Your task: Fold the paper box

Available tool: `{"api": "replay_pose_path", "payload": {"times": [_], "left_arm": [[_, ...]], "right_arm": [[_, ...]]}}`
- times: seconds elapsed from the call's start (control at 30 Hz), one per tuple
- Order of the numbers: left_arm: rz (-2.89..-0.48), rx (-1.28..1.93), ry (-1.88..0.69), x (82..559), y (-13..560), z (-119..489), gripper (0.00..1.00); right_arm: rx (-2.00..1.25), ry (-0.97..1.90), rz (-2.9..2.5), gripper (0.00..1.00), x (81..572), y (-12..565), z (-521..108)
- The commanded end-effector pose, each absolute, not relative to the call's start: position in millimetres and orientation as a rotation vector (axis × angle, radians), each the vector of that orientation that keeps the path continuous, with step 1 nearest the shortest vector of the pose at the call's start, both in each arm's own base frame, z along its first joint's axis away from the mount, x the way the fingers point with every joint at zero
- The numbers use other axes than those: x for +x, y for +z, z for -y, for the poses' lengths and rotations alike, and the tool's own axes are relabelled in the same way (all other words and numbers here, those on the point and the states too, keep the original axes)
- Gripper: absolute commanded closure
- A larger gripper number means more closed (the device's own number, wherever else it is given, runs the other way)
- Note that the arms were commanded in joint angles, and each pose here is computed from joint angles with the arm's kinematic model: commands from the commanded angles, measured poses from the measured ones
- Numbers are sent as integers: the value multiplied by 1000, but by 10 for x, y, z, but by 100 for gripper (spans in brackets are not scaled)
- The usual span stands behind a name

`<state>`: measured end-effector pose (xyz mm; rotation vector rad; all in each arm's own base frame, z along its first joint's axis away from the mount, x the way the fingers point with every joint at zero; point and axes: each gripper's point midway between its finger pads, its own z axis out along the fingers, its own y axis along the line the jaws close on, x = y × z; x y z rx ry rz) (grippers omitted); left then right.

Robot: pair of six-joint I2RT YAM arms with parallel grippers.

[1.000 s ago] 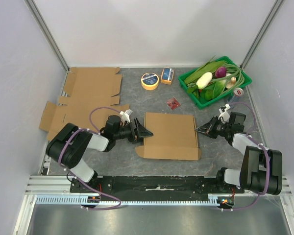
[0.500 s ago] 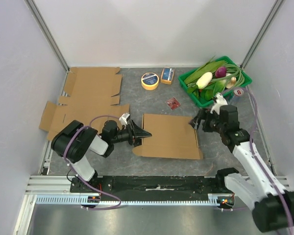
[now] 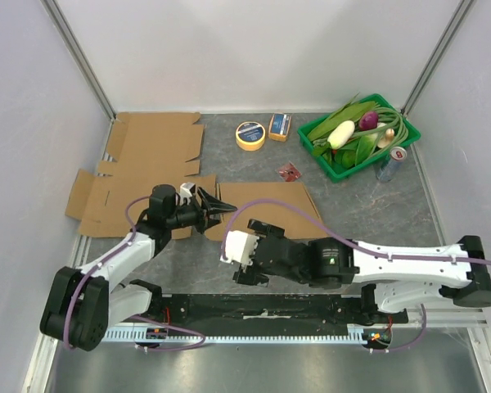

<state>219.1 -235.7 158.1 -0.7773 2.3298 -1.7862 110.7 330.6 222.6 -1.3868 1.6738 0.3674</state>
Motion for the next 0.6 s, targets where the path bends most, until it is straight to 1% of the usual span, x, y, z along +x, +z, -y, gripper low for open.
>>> {"api": "replay_pose_path", "payload": {"times": [0.0,0.03,0.07,0.13,0.37,0.47,0.57], "left_arm": [[-2509,-993,-1769,2010,1573,2219,52],[-2521,-989,-1800,1991,1622,2226,58],[-2532,-995,-1816,1973,1635,2230,61],[-2537,-950,-1858,1951,1714,2248,63],[-2551,-943,-1877,1844,1761,2231,64],[-2558,-963,-1876,1826,1721,2224,64],[-2553,-972,-1885,1817,1723,2226,64]], "right_arm": [[-1394,19,-1545,2,1355,2446,-3153],[-1397,-25,-1529,2,1378,2429,-3153],[-1385,-111,-1518,2,1436,2401,-3118],[-1370,-175,-1479,2,1507,2419,-3134],[-1408,-215,-1415,2,1542,2268,-3259],[-1456,-110,-1431,2,1464,2149,-3346],[-1454,-67,-1476,2,1509,2050,-3339]]}}
